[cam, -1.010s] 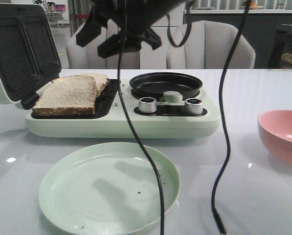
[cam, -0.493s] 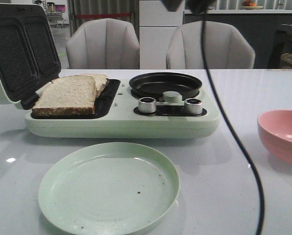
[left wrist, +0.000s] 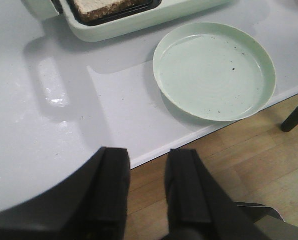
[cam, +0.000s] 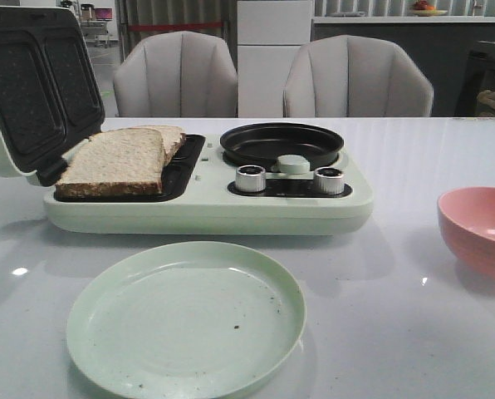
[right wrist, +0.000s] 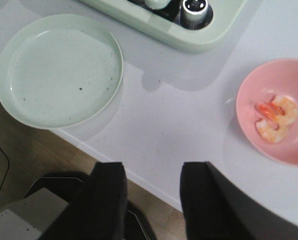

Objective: Make breakfast with bread and shrimp

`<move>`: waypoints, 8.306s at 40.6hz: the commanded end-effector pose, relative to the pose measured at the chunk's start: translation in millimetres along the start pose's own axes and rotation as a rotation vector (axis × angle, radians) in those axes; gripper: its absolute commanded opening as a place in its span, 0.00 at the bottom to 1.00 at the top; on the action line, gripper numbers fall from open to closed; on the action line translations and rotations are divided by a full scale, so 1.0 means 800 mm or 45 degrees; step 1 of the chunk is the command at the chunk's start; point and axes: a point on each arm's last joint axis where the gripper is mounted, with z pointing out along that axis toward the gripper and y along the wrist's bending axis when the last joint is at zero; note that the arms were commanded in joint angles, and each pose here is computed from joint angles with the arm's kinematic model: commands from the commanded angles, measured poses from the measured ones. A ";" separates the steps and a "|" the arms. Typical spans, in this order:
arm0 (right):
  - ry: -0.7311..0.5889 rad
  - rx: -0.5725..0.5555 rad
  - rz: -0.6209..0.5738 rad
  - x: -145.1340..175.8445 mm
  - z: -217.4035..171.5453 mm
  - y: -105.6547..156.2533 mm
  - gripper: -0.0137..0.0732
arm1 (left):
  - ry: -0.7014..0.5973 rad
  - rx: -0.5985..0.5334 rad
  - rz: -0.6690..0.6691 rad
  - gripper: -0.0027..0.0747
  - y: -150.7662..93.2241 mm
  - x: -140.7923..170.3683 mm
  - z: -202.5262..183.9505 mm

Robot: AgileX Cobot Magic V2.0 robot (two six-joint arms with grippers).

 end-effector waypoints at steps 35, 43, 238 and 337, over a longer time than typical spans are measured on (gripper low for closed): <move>-0.260 -0.018 0.020 0.068 -0.044 -0.003 0.60 | -0.108 0.028 0.000 0.38 -0.003 -0.015 -0.007; -0.260 -0.018 0.020 0.068 -0.044 -0.003 0.60 | -0.134 0.016 0.014 0.38 -0.002 -0.017 -0.007; -0.260 -0.018 0.020 0.068 -0.044 -0.003 0.60 | -0.191 0.046 -0.105 0.17 -0.012 -0.080 0.022; 0.343 0.563 0.538 -0.037 0.209 -0.260 0.21 | -0.191 0.046 -0.105 0.16 -0.012 -0.080 0.022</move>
